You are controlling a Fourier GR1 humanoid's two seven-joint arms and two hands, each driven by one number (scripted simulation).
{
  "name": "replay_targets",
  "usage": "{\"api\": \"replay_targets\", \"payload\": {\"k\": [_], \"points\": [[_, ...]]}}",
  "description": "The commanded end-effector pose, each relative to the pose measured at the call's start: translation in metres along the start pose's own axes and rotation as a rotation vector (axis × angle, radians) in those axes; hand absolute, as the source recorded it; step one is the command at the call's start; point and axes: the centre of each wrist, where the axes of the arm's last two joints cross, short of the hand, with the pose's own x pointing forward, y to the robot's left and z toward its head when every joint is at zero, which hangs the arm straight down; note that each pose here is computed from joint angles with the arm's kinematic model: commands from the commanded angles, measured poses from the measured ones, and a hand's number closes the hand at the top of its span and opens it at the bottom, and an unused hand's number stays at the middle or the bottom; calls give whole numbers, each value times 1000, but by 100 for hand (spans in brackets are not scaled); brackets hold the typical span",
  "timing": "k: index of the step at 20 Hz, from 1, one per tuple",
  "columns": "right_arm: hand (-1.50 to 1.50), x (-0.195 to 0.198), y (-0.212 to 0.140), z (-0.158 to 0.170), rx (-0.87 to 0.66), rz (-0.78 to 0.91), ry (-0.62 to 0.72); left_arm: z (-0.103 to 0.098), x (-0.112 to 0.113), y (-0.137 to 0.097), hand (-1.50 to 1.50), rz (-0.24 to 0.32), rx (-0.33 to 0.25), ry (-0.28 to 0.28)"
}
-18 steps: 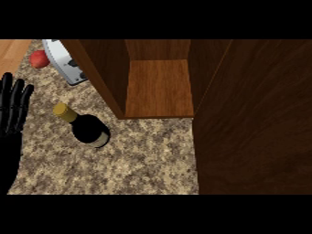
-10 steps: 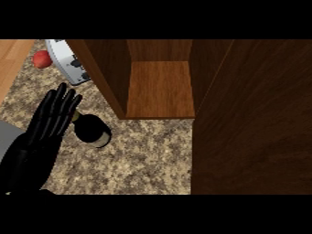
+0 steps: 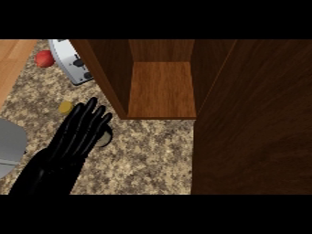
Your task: Pick up the wine, place it into the cabinet and close the cabinet
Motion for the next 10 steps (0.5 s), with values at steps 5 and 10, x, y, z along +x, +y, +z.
{"api": "replay_targets", "payload": {"k": [5,10], "points": [[-150,31,5,13,26,-8,6,20,31,-21,-150,24,6,-18],[-150,28,1,1,16,-11,12,12,31,-25,-150,49,36,-23]]}}
